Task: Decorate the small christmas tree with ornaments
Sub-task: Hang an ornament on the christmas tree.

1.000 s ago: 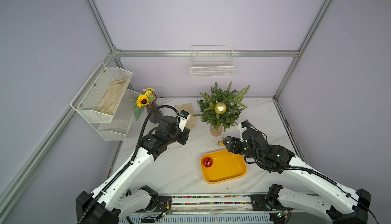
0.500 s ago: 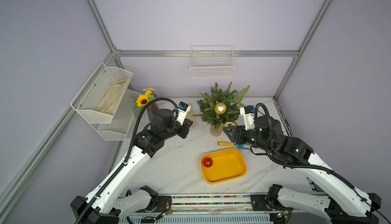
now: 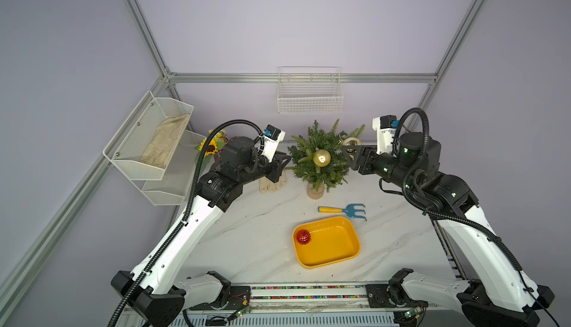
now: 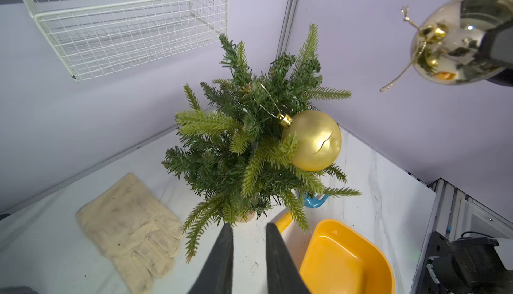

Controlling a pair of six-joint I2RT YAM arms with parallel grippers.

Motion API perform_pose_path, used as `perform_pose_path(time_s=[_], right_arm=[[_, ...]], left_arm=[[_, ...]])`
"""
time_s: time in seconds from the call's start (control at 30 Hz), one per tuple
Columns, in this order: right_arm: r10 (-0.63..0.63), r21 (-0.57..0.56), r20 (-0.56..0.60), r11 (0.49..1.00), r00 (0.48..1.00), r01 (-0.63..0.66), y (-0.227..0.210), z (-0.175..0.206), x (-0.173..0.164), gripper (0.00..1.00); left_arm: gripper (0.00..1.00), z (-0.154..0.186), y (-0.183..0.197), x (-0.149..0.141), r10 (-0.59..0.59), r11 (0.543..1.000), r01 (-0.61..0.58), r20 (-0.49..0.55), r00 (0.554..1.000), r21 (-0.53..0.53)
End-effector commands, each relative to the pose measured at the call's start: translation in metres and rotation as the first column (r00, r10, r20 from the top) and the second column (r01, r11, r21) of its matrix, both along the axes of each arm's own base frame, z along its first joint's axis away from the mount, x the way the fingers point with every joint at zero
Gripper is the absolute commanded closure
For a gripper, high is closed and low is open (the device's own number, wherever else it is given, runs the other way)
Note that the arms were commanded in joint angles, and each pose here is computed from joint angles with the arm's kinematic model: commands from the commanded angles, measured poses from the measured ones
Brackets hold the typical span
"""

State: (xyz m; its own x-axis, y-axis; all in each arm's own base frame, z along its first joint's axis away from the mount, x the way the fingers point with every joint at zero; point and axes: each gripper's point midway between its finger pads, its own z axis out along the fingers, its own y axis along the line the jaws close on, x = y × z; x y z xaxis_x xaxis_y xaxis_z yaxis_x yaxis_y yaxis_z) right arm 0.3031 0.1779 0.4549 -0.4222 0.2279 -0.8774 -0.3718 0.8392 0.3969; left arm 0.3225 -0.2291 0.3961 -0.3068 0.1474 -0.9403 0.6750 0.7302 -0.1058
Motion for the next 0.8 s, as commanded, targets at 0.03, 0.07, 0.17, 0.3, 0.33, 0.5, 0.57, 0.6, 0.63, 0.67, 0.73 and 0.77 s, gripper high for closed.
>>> perform_pose_path(time_s=[0.03, 0.07, 0.17, 0.3, 0.33, 0.5, 0.57, 0.6, 0.63, 0.67, 0.73, 0.77], right_arm=[[0.024, -0.026, 0.029, 0.999, 0.999, -0.023, -0.005, 0.011, 0.014, 0.44], [0.024, -0.026, 0.028, 0.999, 0.999, -0.023, -0.007, 0.011, 0.018, 0.43], [0.017, -0.019, 0.012, 1.000, 1.000, -0.016, -0.019, 0.008, 0.032, 0.43], [0.009, -0.010, -0.015, 1.000, 1.000, -0.009, -0.039, -0.002, 0.047, 0.43], [0.000, -0.009, -0.020, 1.000, 1.000, -0.001, -0.046, -0.004, 0.050, 0.43], [0.011, 0.022, -0.044, 1.000, 0.999, -0.010, -0.064, -0.013, 0.060, 0.44], [0.052, 0.033, -0.041, 0.998, 0.998, -0.051, -0.059, -0.014, 0.058, 0.44], [0.072, 0.038, -0.042, 0.997, 0.997, -0.071, -0.056, -0.014, 0.057, 0.45], [0.089, 0.044, -0.042, 0.995, 0.995, -0.087, -0.053, -0.015, 0.057, 0.45], [0.105, 0.052, -0.041, 0.993, 0.994, -0.103, -0.051, -0.015, 0.056, 0.45], [0.140, 0.064, -0.042, 0.988, 0.989, -0.137, -0.046, -0.015, 0.055, 0.45], [0.156, 0.073, -0.042, 0.986, 0.987, -0.153, -0.043, -0.015, 0.054, 0.46]], left_arm=[[0.77, 0.052, -0.011, -0.002, -0.053, 0.997, 0.060, 0.111, 0.992, -0.056], [0.77, 0.053, -0.012, -0.001, -0.056, 0.996, 0.063, 0.113, 0.992, -0.058], [0.77, 0.054, -0.014, 0.001, -0.057, 0.996, 0.064, 0.114, 0.992, -0.061], [0.77, 0.054, -0.014, 0.001, -0.053, 0.996, 0.061, 0.115, 0.992, -0.061], [0.77, 0.053, -0.014, 0.001, -0.054, 0.996, 0.061, 0.113, 0.992, -0.061], [0.77, 0.048, -0.014, 0.000, -0.052, 0.996, 0.058, 0.103, 0.993, -0.062], [0.77, 0.046, -0.013, 0.000, -0.049, 0.997, 0.055, 0.098, 0.994, -0.063], [0.77, 0.046, -0.014, 0.000, -0.049, 0.996, 0.056, 0.097, 0.994, -0.064], [0.77, 0.044, -0.013, 0.001, -0.048, 0.996, 0.054, 0.093, 0.994, -0.065], [0.77, 0.044, -0.014, 0.000, -0.048, 0.996, 0.054, 0.091, 0.995, -0.065], [0.77, 0.042, -0.014, 0.000, -0.049, 0.996, 0.055, 0.088, 0.995, -0.067], [0.77, 0.043, -0.014, 0.000, -0.050, 0.996, 0.056, 0.088, 0.995, -0.069]])
